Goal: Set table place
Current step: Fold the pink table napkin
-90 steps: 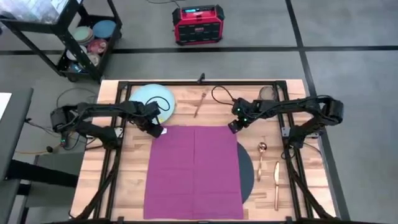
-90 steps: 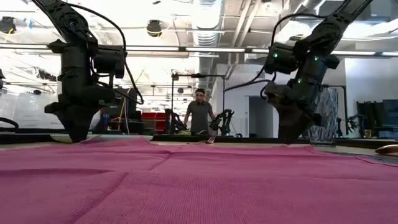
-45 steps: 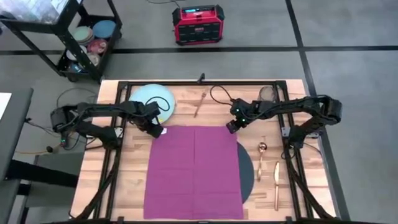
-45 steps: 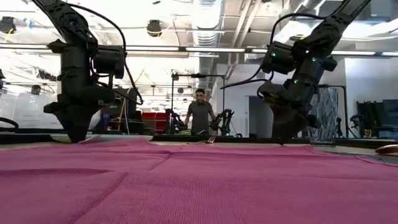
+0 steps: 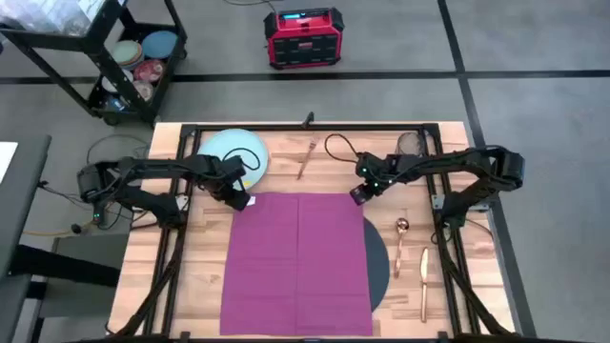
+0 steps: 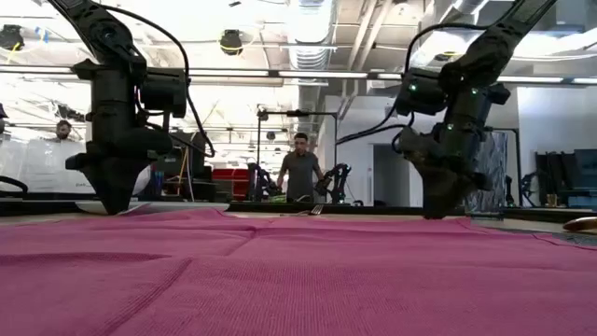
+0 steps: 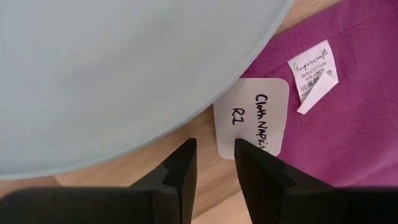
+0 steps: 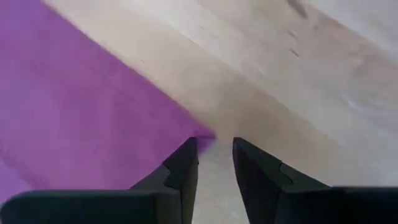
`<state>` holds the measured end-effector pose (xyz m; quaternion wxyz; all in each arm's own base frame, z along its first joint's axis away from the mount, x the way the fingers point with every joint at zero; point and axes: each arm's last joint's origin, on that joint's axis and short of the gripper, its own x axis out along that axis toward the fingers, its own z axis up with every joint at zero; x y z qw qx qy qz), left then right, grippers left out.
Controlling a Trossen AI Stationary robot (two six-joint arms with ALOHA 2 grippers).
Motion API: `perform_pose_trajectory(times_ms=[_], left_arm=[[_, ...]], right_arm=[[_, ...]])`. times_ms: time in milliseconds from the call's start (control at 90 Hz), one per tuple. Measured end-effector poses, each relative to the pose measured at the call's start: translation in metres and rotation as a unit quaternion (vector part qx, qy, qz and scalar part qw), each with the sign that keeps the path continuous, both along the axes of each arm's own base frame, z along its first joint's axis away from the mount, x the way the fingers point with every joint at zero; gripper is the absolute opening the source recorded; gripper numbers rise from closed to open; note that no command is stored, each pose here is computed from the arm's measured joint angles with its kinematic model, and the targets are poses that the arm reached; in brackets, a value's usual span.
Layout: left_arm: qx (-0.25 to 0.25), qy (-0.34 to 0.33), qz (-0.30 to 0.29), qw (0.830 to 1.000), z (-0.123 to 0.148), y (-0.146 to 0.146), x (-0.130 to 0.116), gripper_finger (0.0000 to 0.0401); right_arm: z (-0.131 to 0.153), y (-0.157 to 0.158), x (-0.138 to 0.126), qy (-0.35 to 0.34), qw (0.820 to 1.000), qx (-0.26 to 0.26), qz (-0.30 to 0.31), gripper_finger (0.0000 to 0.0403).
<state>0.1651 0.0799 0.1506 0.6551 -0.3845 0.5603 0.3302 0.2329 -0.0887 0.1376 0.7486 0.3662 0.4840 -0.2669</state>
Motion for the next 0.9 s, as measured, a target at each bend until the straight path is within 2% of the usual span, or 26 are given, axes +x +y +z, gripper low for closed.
perform_pose_trajectory(times_ms=[244, 400, 489, 611, 900], left_arm=[[0.001, 0.000, -0.003, 1.000, 0.000, 0.000, 0.000, 0.0091], [0.000, 0.000, -0.004, 1.000, 0.000, 0.000, 0.000, 0.0091], [0.001, 0.000, -0.005, 1.000, 0.000, 0.000, 0.000, 0.0091], [0.001, 0.000, -0.005, 1.000, 0.000, 0.000, 0.000, 0.0091], [0.000, 0.001, -0.005, 1.000, 0.000, 0.000, 0.000, 0.0091]], right_arm=[[-0.010, 0.005, 0.007, 0.006, 1.000, 0.007, 0.016, 0.0087], [-0.011, 0.005, 0.013, -0.015, 1.000, 0.010, 0.019, 0.0085], [-0.012, 0.005, 0.013, -0.016, 1.000, 0.012, 0.019, 0.0066], [-0.011, 0.005, 0.013, -0.022, 0.999, 0.009, 0.021, 0.0011], [0.014, 0.008, 0.008, -0.066, 0.998, -0.002, 0.009, 0.0000]])
